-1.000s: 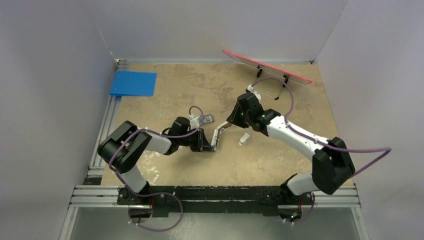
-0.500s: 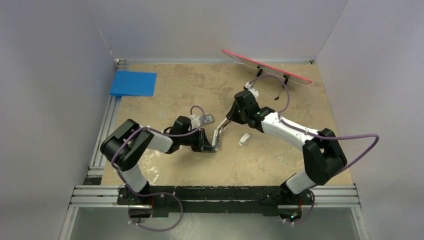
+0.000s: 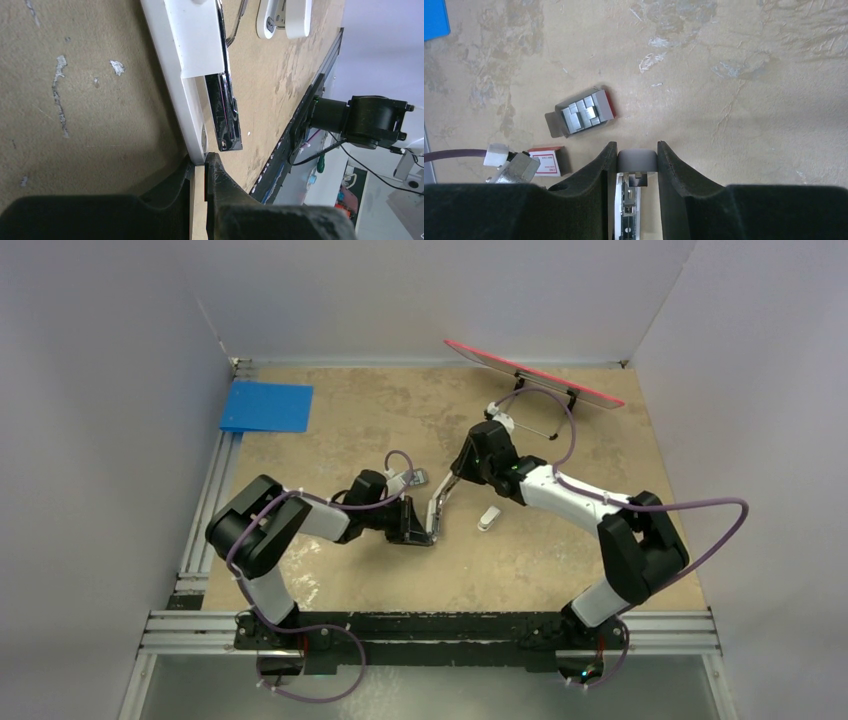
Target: Load the staples into the stapler
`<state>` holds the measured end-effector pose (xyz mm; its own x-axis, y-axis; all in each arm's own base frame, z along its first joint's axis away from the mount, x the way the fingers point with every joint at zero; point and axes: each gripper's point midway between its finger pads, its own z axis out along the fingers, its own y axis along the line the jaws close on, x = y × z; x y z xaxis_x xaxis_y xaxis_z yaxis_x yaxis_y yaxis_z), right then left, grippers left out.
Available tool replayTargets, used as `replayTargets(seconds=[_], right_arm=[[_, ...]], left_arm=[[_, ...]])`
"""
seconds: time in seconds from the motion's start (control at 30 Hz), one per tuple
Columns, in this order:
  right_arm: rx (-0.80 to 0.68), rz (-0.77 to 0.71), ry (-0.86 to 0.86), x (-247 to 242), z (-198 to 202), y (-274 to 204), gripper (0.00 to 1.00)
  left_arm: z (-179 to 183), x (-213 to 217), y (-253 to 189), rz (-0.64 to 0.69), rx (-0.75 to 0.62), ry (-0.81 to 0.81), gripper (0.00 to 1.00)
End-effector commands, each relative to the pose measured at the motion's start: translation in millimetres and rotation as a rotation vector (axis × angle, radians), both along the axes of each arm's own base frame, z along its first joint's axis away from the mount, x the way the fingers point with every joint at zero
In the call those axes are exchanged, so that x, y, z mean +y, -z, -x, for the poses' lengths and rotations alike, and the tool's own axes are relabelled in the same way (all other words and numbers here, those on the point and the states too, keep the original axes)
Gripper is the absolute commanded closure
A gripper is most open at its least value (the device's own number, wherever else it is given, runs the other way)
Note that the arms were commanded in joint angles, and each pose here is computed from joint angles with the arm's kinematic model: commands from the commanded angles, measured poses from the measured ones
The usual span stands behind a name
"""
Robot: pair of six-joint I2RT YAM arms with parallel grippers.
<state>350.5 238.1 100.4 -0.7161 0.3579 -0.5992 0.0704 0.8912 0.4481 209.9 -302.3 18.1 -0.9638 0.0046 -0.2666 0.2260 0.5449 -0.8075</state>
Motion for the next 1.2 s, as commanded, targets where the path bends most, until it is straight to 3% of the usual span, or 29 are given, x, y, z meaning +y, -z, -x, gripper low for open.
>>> replayTargets(seconds=[0.0, 0.17, 0.47, 0.73, 0.87, 1.17], right_arm=[[-0.027, 0.018, -0.031, 1.5, -1.4, -4.3, 0.66], [-0.045, -0.014, -0.066, 7.2, 2.3, -10.0, 0.60], [0.014, -0.062, -0.035, 1.1, 23.7, 7.5, 0.39], [-0.002, -0.163, -0.114, 28.3, 38.3, 10.2, 0.25], [0.004, -0.159, -0.082, 44.6, 41.3, 19.2, 0.26], [0.054, -0.082, 0.049, 36.7, 49.8, 46.8, 0.39]], left_arm=[[2.8, 9.4, 23.7, -0.102, 0.011, -0.012, 1.00], [1.5, 8.1, 22.3, -0.097, 0.023, -0.024, 1.00], [-5.9, 4.6, 19.1, -0.093, 0.076, -0.094, 1.00], [-6.9, -0.2, 15.2, -0.069, 0.103, -0.103, 1.00], [-8.9, -3.2, 10.8, -0.049, 0.103, -0.107, 1.00], [-8.0, -3.9, 11.3, -0.039, 0.113, -0.109, 1.00]])
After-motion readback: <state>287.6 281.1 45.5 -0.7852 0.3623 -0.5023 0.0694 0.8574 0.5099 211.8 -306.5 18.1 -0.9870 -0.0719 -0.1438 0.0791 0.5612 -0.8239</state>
